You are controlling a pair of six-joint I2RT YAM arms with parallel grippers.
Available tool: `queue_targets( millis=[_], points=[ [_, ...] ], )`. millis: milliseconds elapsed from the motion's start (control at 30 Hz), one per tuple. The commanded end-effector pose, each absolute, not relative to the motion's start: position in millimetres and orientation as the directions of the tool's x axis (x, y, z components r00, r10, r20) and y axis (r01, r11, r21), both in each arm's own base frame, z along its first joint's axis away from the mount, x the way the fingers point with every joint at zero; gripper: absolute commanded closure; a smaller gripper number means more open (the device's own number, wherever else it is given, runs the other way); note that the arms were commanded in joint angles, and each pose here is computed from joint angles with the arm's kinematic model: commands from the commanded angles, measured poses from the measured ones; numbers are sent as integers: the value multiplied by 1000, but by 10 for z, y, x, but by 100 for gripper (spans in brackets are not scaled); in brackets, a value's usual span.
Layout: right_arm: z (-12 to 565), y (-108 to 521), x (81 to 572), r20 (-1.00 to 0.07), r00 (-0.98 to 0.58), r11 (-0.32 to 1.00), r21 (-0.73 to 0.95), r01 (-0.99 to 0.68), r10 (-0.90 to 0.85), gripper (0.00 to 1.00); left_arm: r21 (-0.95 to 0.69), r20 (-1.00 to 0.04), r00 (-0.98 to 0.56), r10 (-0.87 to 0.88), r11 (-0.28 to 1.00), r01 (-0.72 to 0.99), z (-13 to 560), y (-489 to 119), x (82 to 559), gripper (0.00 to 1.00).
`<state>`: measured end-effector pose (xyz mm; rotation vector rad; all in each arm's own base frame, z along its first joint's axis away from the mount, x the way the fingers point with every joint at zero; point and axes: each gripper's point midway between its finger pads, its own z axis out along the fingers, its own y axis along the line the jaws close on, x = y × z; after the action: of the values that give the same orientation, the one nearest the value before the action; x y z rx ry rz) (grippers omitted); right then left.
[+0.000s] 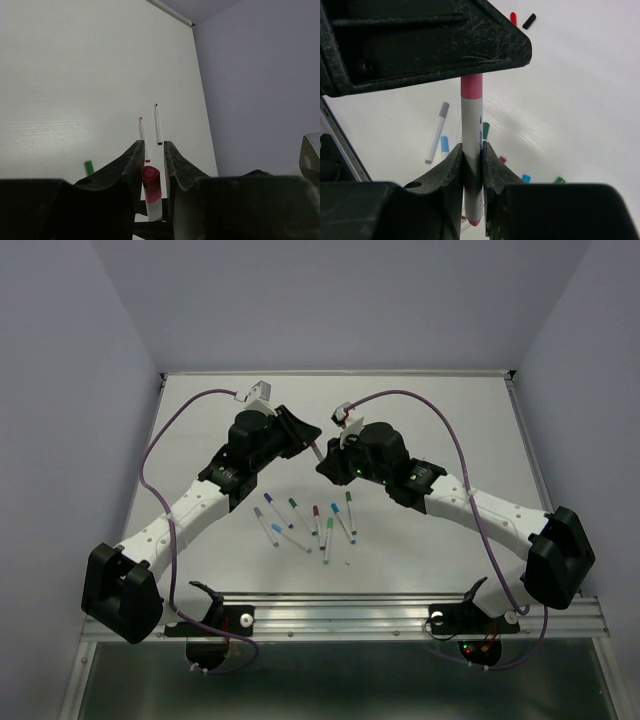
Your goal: Open the pen caps
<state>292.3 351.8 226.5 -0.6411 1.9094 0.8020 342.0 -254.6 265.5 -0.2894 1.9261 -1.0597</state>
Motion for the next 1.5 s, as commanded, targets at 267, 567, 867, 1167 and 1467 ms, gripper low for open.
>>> queue_targets(
  millis=[267, 567, 867, 1167, 1467],
  points=[
    [2491, 3509, 2870, -915, -402, 627, 287, -724, -45, 99, -770, -612, -517, -599, 601, 214, 2839, -2482, 3438, 100],
    [2464, 3536, 2746, -896, -442, 589, 336, -735, -40, 99, -743, -645, -405, -648, 656, 134, 2840, -2259, 3618, 100],
    [2027, 3444, 2157, -775, -628, 476, 528, -704, -69, 99, -701, -698, -193, -689, 713, -13, 3177, -1724, 4071, 100],
    [1820, 3219, 1900, -724, -689, 484, 588, -648, -43, 99, -715, -676, -159, -719, 693, -92, 3043, -1290, 4410, 100],
    [1404, 2735, 2335, -704, -708, 760, 486, -432, 48, 99, -654, -694, -217, -686, 727, -206, 2598, -971, 4538, 100]
  ],
)
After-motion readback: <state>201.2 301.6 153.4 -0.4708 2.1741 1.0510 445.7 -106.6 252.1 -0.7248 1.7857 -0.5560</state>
